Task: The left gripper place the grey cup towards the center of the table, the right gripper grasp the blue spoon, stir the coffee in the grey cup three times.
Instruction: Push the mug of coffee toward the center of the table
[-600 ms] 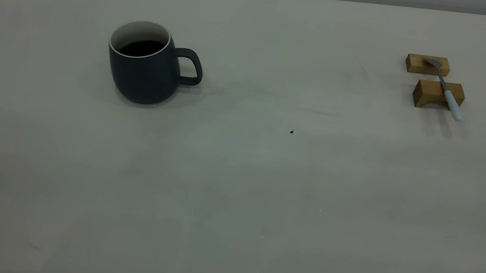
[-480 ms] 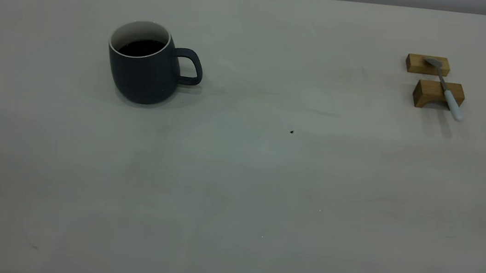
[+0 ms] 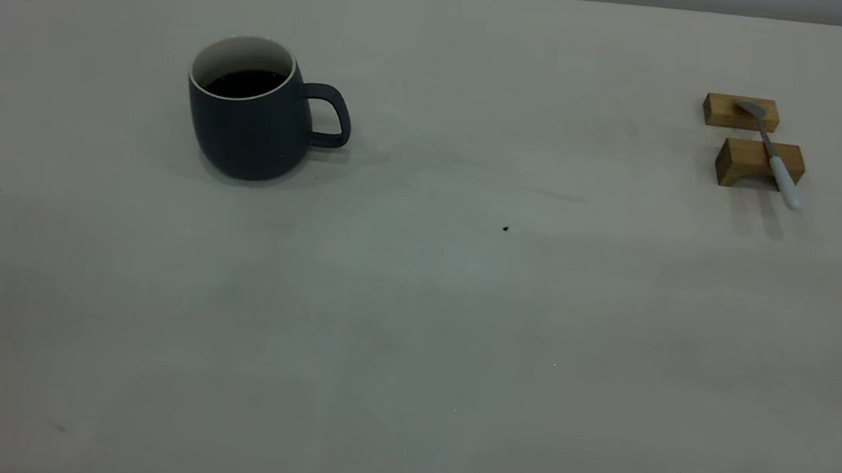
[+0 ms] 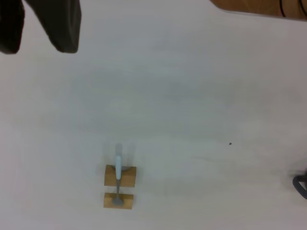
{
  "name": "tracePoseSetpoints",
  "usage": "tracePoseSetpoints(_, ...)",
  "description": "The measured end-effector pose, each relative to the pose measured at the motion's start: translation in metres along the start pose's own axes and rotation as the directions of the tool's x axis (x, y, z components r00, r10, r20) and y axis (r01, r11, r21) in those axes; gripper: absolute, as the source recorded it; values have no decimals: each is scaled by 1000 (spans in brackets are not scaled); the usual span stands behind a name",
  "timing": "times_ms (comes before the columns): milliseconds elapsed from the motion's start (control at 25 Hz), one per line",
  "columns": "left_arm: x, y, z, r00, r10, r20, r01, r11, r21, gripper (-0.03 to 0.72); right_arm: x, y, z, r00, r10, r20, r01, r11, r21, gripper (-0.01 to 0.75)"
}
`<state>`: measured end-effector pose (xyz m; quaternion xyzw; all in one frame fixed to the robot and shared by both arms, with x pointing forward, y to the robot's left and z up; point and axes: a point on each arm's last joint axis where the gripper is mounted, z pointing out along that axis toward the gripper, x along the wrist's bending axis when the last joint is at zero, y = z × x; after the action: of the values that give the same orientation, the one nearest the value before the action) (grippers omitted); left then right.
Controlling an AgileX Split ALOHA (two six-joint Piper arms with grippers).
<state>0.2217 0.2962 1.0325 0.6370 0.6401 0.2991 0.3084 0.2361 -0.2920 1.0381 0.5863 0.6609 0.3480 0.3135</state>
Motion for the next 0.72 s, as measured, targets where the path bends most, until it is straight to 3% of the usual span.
tracePoseSetpoints(720, 0, 2, 1, 1000, -31, 0, 31, 1000, 4, 585, 0, 0, 0, 1000, 0, 0, 0, 1000, 0, 238)
